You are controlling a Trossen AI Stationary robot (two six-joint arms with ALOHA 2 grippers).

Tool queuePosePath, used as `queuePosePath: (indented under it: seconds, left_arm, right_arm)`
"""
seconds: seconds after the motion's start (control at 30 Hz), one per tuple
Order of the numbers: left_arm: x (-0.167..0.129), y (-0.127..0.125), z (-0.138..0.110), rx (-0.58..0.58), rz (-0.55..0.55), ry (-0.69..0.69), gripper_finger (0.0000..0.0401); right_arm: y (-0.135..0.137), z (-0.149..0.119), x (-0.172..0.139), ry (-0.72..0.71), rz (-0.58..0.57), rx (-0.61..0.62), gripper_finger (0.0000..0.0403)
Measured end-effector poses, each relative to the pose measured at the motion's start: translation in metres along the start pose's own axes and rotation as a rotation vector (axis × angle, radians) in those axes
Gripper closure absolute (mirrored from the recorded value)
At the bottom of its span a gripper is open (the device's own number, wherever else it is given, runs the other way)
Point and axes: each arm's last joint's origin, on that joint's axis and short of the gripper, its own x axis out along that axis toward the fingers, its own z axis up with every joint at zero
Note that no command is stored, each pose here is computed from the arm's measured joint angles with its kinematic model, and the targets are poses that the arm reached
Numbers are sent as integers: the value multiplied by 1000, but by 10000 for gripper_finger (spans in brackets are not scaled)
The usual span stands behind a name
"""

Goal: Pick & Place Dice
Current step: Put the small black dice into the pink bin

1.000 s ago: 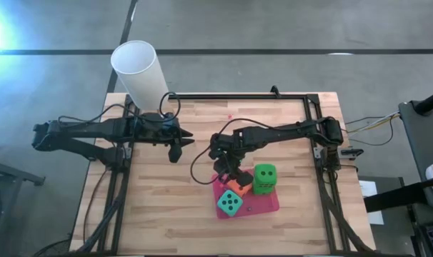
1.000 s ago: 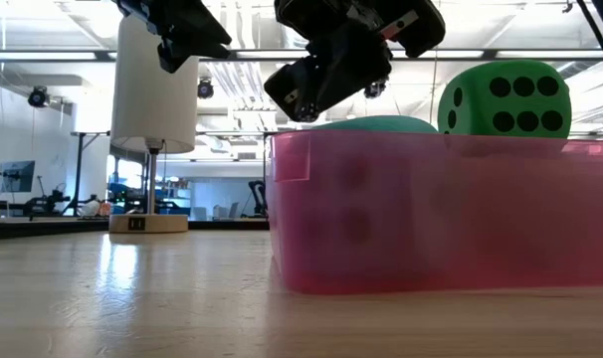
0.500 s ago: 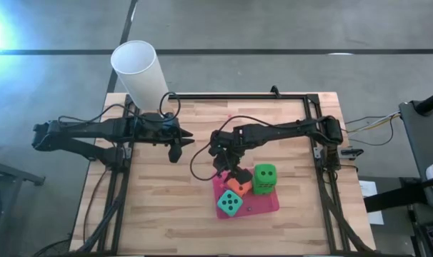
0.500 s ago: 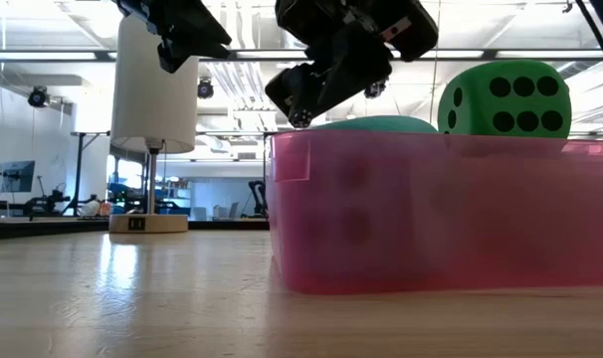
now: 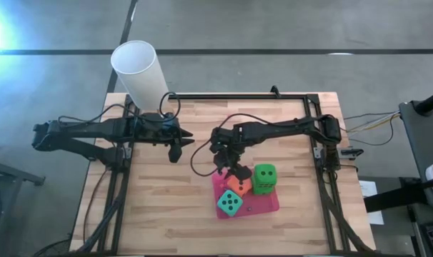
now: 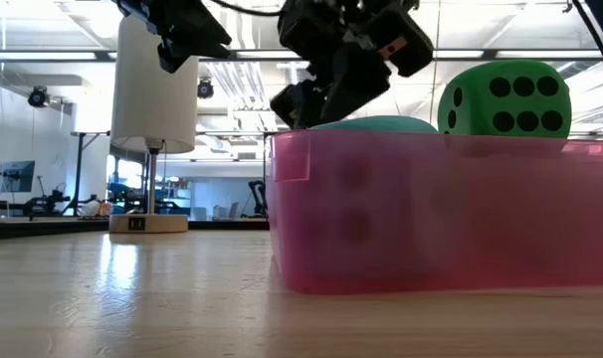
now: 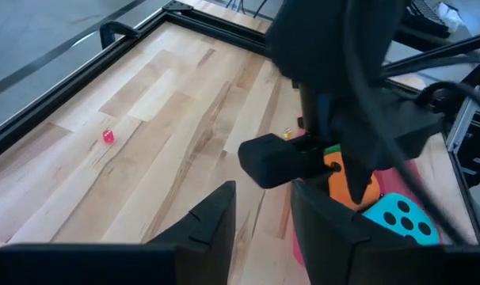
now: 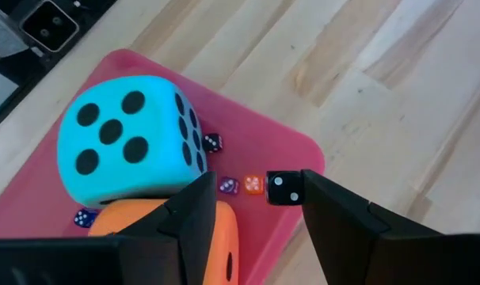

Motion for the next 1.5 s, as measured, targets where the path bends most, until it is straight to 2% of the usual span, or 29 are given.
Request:
queuePosePath:
  seconds: [0.43, 1.07, 1.5]
  left_arm:
    - [0, 0, 0, 0, 0, 0, 270]
    - [0, 0, 0, 0, 0, 0, 273]
    - [0, 0, 0, -1, 1, 0, 272]
  right_arm:
    - [-15, -15, 15, 42, 13, 84, 232]
    - [-13, -13, 17, 41, 19, 56, 239]
    - [-14, -13, 16, 39, 16, 35, 228]
